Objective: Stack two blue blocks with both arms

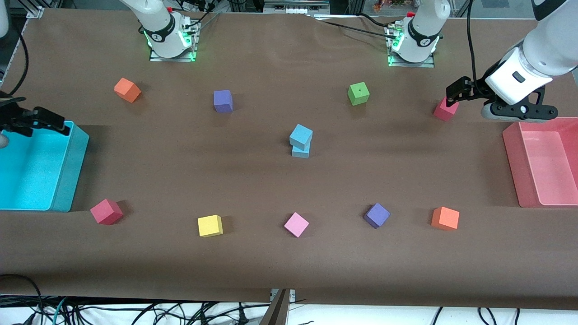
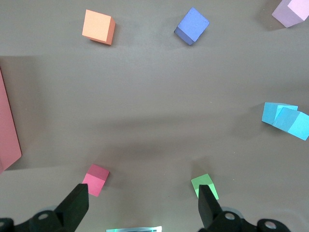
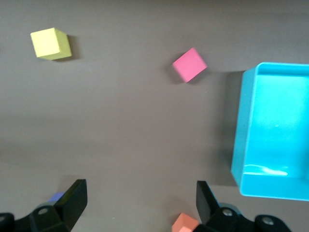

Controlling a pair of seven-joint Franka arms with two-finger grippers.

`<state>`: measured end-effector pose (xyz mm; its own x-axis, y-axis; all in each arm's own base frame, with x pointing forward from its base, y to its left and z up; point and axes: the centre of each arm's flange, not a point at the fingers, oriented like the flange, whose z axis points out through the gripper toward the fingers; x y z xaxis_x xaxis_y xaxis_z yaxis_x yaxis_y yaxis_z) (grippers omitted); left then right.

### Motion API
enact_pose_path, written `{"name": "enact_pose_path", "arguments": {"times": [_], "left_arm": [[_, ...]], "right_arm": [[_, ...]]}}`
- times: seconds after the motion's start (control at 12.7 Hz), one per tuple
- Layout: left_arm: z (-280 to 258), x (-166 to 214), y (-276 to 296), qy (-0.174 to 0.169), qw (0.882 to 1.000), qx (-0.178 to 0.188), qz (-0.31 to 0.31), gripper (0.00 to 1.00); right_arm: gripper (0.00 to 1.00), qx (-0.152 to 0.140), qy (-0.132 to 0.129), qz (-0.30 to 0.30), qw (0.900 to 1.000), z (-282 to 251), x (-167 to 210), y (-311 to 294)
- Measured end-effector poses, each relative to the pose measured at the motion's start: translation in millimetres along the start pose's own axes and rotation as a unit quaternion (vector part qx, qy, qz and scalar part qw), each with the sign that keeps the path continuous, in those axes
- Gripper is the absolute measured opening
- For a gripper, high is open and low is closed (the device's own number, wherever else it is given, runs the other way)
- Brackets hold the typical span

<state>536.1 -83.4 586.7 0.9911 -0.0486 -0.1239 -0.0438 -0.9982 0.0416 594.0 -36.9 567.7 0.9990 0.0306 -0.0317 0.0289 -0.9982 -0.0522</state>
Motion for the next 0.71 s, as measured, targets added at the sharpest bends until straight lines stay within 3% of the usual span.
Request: {"name": "enact_pose_path", "arguments": {"times": [0.71], "left_arm": [[0.4,0.3,-0.2,-0.001,1.000,0.000,0.000,1.00]], "right_arm": [[1.00,0.005,-0.034,0.013,0.999,8.0,-10.5,-5.9]]}}
